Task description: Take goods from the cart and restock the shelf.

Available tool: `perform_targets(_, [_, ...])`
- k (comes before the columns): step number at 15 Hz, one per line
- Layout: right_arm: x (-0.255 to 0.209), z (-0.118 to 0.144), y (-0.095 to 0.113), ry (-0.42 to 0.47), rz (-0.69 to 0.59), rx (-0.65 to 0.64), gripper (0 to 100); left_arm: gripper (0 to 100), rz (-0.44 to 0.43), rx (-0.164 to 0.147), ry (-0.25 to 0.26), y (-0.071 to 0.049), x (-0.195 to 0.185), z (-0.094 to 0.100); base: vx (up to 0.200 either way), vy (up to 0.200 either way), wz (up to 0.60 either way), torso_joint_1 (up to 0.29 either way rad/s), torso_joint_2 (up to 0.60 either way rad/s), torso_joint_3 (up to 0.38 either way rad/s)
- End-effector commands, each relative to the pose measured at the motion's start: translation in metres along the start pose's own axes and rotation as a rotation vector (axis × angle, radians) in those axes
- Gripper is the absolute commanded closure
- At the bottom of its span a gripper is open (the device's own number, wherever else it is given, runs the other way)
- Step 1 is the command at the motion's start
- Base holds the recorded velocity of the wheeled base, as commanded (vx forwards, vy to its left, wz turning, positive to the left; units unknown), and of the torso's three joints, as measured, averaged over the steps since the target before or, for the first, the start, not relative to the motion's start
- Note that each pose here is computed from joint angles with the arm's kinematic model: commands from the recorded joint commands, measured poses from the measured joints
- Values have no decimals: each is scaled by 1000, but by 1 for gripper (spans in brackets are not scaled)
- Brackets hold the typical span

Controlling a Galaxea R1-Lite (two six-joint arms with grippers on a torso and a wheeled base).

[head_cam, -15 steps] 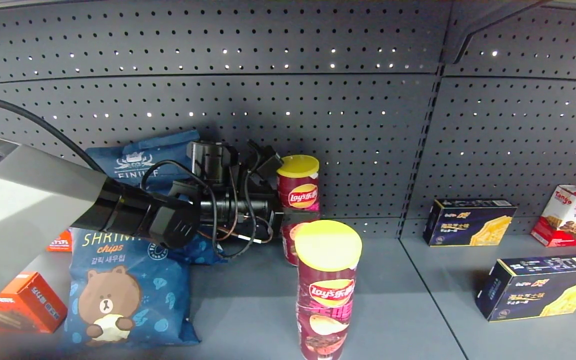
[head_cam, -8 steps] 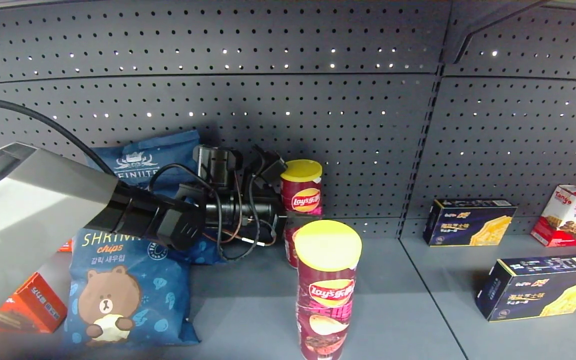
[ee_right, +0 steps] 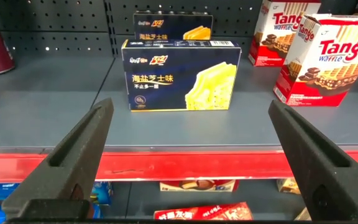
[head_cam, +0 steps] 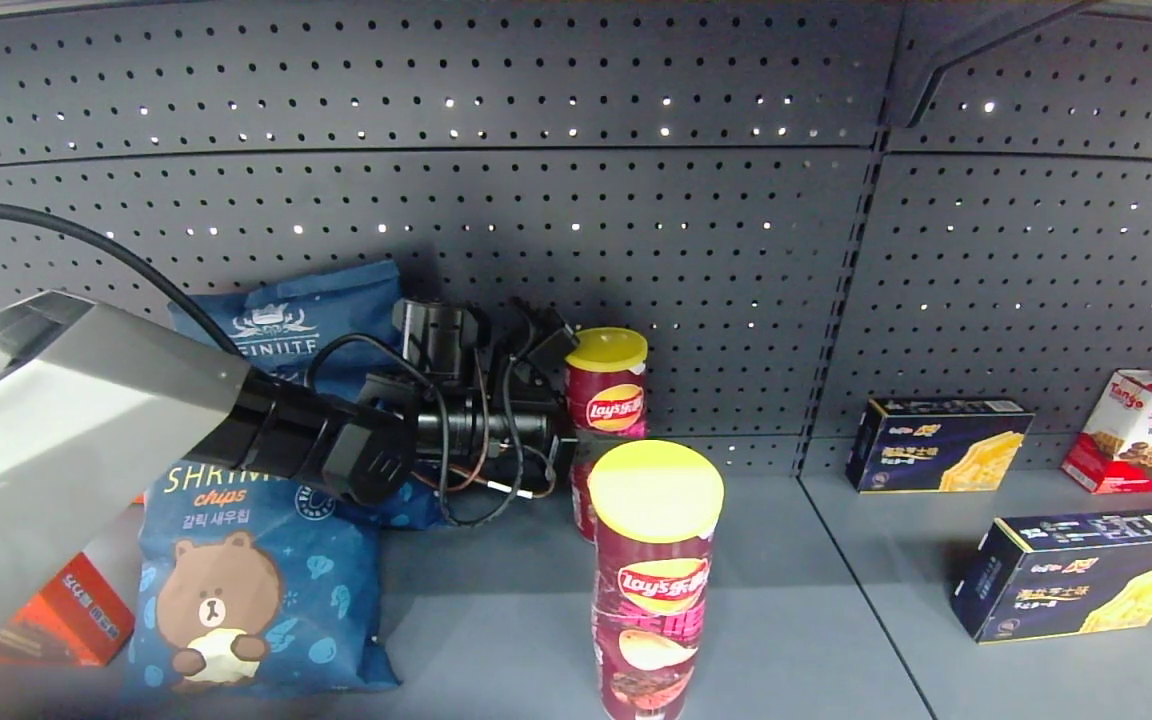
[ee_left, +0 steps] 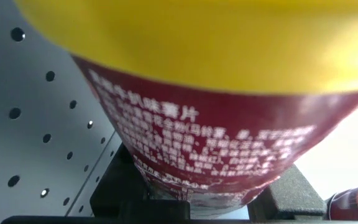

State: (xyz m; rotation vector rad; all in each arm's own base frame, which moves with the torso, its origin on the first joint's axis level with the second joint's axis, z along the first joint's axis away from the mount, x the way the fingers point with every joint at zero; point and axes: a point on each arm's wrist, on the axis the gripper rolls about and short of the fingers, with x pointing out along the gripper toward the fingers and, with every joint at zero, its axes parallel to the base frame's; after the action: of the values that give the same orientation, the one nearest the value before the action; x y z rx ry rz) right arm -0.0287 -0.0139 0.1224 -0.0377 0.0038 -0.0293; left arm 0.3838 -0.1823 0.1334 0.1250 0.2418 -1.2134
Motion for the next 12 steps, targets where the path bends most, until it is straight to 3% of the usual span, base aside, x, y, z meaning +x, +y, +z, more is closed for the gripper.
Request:
perform_targets(1, [0, 0, 0, 0, 2, 0, 0, 100, -3, -3, 3, 0, 1, -1, 0, 0, 0, 0, 0, 0])
perform_targets(4, [0, 0, 0, 1, 0, 0, 0, 100, -7, -2, 3, -2, 2, -1, 0, 0, 0, 0, 0, 0])
perform_targets(5, [0, 0, 0, 0, 2, 2, 0, 0, -9, -2, 4, -2, 3, -2, 0, 0, 0, 0, 0, 0])
perform_targets(12, [0, 0, 0, 3, 2, 1, 0, 0, -7, -5, 9, -4, 3, -2, 0, 0, 0, 0, 0, 0])
